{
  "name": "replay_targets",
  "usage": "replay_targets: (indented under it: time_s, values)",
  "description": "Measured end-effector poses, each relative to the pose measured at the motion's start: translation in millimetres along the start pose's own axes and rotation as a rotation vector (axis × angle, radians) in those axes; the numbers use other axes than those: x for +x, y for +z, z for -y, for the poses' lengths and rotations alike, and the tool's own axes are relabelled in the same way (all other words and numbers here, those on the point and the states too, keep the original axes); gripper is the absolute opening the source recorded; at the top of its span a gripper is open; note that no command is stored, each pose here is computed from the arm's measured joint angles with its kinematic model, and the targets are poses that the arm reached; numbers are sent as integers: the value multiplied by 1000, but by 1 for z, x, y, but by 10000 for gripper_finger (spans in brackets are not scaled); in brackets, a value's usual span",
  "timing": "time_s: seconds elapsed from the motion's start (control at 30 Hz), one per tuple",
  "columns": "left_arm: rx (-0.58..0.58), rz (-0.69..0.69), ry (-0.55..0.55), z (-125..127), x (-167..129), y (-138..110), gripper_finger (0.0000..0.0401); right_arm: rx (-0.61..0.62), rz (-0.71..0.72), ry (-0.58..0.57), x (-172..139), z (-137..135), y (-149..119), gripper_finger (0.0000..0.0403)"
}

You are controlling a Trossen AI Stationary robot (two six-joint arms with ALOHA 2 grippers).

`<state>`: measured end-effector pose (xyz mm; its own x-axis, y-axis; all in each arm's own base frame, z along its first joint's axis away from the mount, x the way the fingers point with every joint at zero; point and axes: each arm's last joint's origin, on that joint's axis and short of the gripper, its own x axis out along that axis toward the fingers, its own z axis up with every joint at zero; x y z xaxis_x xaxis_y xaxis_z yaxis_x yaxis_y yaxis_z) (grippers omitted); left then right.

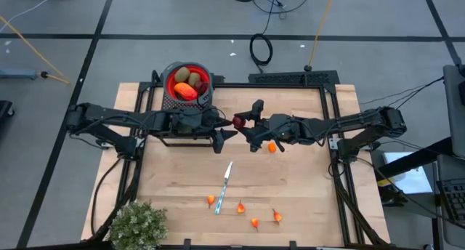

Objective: Pick & Place Fruit
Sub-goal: Put the red pomegranate into the red strainer bowl on the shelf

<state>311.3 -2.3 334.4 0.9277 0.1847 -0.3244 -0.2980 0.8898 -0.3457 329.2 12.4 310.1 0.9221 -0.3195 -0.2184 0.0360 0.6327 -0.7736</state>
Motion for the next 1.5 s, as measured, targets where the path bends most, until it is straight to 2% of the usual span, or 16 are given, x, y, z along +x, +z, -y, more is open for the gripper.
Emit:
replay_targets:
  time_s: [0.1, 0.2, 0.47, 0.63, 0.7, 0.87, 1.13, 1.5]
  values:
    - [0, 0, 0, 0, 0, 0, 229, -1, 1, 1, 0, 0, 0, 210]
    - [-4, 4, 2, 0, 0, 0, 247, -1, 1, 0, 0, 0, 0, 210]
    - [-49, 51, 50, -3, 1, 4, 350, -2, 32, 26, -1, -2, 2, 210]
    - [-53, 68, 52, -5, 4, 6, 394, 21, 69, 62, -1, -4, 4, 210]
    - [-47, 58, 55, -6, 6, 4, 397, 21, 74, 67, -2, -5, 5, 210]
    - [-58, 25, -23, -2, 8, 2, 389, 15, 31, 27, -1, -3, 3, 210]
    - [-58, 2, -26, 0, 14, -4, 394, 14, 27, 23, 0, -1, 1, 210]
    - [-57, 40, -43, 2, 21, -3, 395, 19, 29, 18, 0, 0, 2, 210]
